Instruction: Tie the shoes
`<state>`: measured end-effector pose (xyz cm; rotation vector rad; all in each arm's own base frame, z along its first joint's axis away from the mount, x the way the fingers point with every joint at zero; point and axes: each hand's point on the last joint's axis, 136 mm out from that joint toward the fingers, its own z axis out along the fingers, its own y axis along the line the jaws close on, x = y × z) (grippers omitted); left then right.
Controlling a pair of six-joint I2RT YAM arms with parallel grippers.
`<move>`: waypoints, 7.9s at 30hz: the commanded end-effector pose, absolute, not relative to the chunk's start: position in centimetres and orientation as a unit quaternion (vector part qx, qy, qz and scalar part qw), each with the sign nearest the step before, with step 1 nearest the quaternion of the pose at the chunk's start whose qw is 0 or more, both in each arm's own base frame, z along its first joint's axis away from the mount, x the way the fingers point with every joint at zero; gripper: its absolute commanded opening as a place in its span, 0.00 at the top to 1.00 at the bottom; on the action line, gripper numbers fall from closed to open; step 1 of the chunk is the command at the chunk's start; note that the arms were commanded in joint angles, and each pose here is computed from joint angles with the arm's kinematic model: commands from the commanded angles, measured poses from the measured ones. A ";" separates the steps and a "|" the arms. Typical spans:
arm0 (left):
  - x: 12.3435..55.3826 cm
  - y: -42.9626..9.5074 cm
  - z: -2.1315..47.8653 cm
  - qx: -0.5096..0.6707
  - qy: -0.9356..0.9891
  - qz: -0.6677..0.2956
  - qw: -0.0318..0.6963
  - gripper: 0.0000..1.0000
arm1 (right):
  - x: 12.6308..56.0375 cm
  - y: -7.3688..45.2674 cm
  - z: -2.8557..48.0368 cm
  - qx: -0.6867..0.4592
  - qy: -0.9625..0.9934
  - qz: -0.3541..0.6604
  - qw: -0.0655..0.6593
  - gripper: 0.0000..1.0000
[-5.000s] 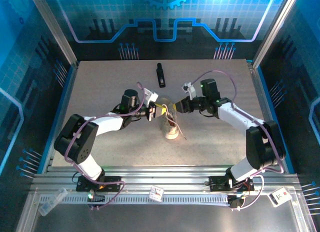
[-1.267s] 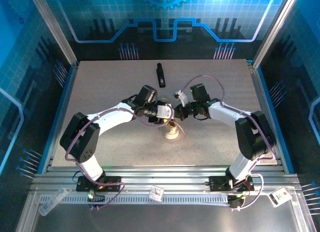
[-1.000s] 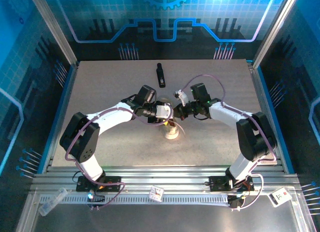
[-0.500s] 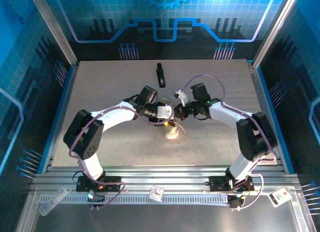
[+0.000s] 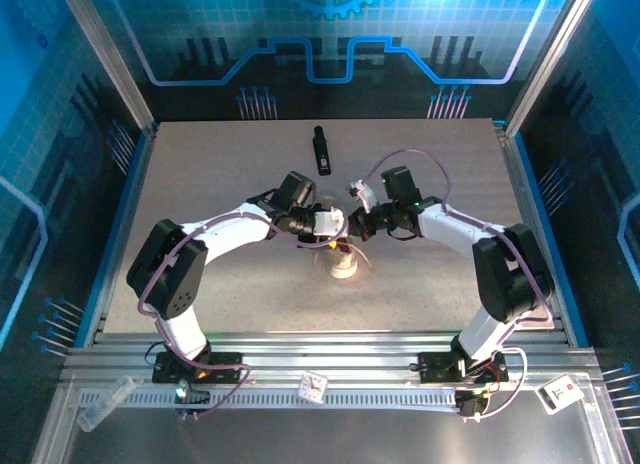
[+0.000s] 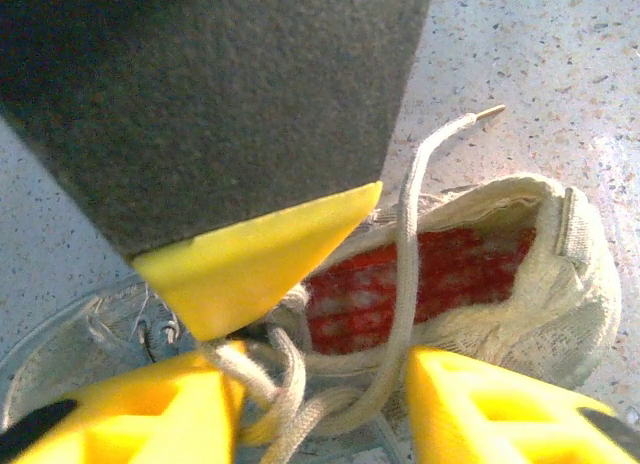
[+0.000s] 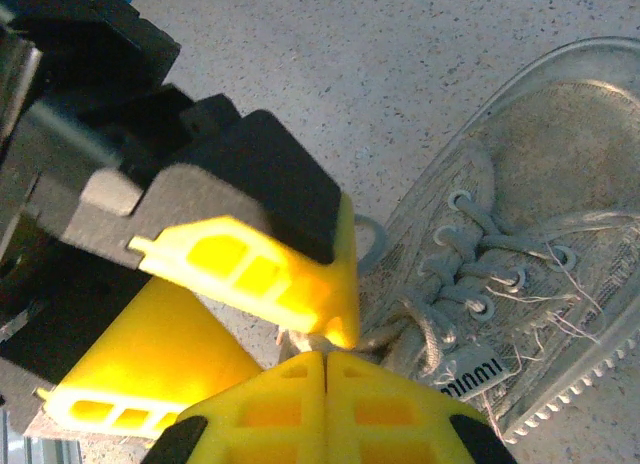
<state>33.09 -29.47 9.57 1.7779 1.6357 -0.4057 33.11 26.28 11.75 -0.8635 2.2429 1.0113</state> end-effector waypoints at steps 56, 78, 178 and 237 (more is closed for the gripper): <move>34.7 -30.1 10.6 0.550 0.719 -0.207 0.372 0.94 | 31.1 26.0 12.3 -0.335 0.817 0.390 0.261 1.00; 35.4 -29.9 10.9 0.448 0.754 -0.271 0.396 0.97 | 30.2 25.7 10.9 -0.283 0.813 0.469 0.199 0.98; 35.7 -29.3 10.9 0.460 0.746 -0.273 0.396 0.90 | 33.9 26.9 12.4 -0.295 0.805 0.450 0.250 0.93; 35.7 -29.5 10.4 0.464 0.751 -0.281 0.377 0.89 | 34.8 25.0 14.4 -0.304 0.795 0.408 0.330 1.00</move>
